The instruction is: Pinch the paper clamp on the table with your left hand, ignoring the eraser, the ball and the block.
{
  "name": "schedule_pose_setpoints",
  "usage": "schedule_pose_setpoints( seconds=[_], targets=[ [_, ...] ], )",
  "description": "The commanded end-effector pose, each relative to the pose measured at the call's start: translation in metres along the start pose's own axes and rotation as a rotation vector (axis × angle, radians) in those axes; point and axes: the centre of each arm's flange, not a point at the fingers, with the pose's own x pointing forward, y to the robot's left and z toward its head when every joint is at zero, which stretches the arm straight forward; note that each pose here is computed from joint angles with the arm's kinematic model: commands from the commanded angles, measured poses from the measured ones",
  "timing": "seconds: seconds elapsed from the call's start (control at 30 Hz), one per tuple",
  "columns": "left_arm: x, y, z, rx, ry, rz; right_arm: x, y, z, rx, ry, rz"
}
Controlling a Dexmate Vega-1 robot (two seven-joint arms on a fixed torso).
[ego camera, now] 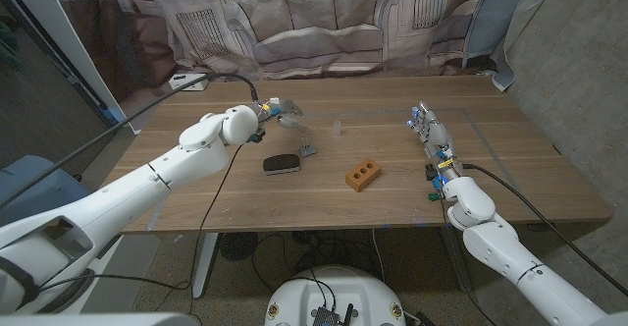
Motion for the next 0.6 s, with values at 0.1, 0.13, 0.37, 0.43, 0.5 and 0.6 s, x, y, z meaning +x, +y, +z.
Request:
schedule_pose_setpoints(
  seconds=[0.1, 0.13, 0.37, 0.43, 0.5, 0.6],
  targets=[
    [-0.022, -0.002, -0.01, -0.175, -0.02, 0.124, 0.009, 0.003, 0.003, -0.007, -0.033, 0.013],
    [-0.022, -0.003, -0.011, -0.185, -0.021, 0.133, 0.01, 0.002, 0.004, -0.016, -0.032, 0.019],
    [-0.017, -0.007, -0.015, -0.361, -0.064, 0.222, 0.011, -0.013, 0.008, -0.032, -0.031, 0.051],
    [-0.014, -0.007, -0.015, -0.393, -0.069, 0.232, 0.011, -0.019, 0.009, -0.028, -0.029, 0.056],
    [-0.008, -0.007, -0.013, -0.415, -0.069, 0.237, 0.011, -0.029, 0.009, -0.046, -0.027, 0.054],
    [-0.004, -0.008, -0.011, -0.425, -0.068, 0.243, 0.012, -0.036, 0.008, -0.039, -0.02, 0.064]
  ],
)
